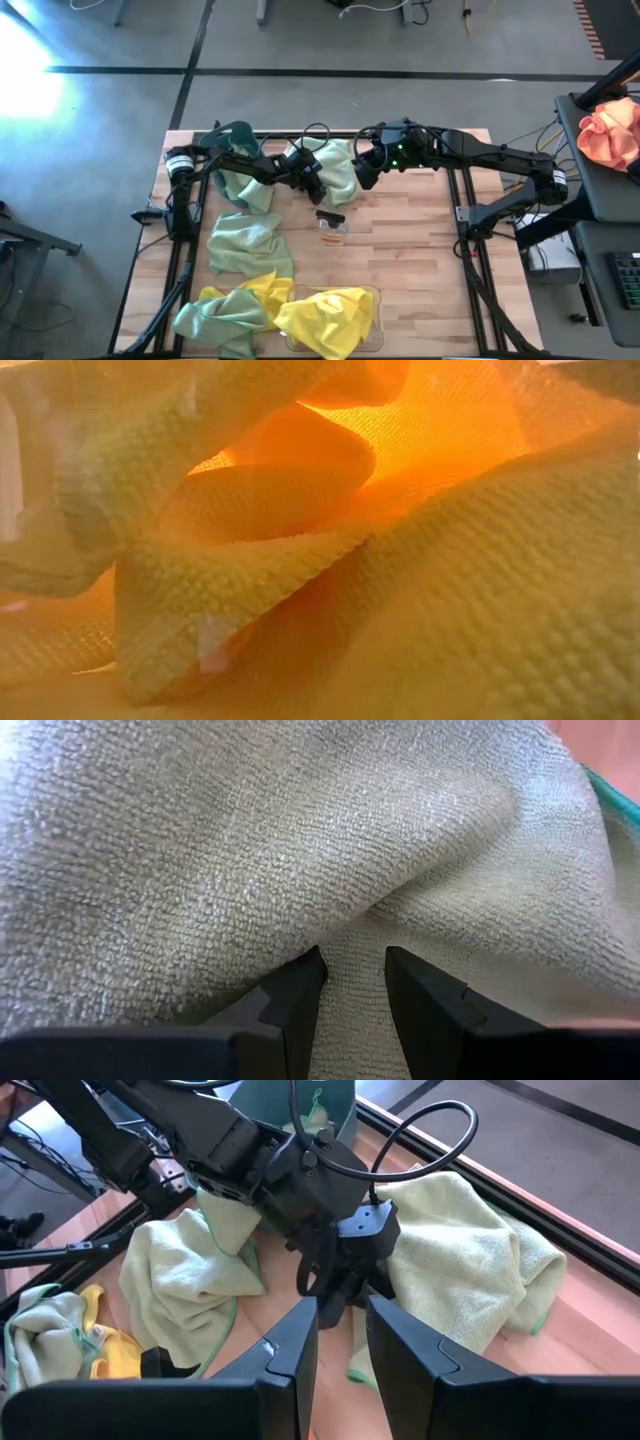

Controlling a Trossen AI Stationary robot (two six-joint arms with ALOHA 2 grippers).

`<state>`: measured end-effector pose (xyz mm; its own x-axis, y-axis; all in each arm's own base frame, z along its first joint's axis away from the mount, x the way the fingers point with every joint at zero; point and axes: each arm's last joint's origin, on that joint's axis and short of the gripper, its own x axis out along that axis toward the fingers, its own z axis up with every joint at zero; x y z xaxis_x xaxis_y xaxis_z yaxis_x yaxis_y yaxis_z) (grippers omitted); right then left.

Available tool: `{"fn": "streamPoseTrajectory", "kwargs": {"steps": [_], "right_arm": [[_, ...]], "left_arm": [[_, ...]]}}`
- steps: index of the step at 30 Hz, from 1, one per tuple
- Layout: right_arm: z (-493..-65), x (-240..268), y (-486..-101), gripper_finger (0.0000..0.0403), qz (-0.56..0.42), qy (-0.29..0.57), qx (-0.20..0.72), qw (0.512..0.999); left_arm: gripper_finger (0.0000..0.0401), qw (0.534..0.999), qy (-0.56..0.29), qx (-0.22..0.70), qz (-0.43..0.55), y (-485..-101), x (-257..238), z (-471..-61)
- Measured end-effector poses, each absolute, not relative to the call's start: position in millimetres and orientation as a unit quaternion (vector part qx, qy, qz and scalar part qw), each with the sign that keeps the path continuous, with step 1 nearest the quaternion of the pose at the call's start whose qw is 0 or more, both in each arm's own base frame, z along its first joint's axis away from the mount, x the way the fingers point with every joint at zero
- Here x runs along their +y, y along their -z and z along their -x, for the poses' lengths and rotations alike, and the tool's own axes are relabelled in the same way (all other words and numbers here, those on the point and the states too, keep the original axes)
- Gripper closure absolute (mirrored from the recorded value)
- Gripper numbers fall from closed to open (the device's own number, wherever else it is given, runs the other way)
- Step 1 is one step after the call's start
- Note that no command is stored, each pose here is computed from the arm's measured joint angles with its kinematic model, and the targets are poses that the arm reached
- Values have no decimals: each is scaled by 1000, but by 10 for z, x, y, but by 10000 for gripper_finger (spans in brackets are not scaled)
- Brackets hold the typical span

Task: Sort microfiber towel by color & place in baskets
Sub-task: Put the green towel into the green bin

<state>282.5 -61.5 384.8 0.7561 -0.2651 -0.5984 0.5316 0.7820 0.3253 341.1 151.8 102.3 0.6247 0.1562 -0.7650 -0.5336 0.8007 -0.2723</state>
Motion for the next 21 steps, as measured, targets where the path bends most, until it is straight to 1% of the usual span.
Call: {"fn": "streamPoseTrajectory", "kwargs": {"steps": [4, 16, 21], "right_arm": [[-2826, -614, -3847, 321, -245, 220, 271, 904], [-2825, -614, -3847, 321, -233, 216, 274, 907], [-2825, -615, -3847, 321, -230, 216, 275, 908]], "left_arm": [[304, 866, -202, 385, 246, -1019, 1514, -3412], [369, 863, -208, 386, 250, -1011, 1512, -3406], [378, 863, -207, 386, 251, -1010, 1511, -3405]]}}
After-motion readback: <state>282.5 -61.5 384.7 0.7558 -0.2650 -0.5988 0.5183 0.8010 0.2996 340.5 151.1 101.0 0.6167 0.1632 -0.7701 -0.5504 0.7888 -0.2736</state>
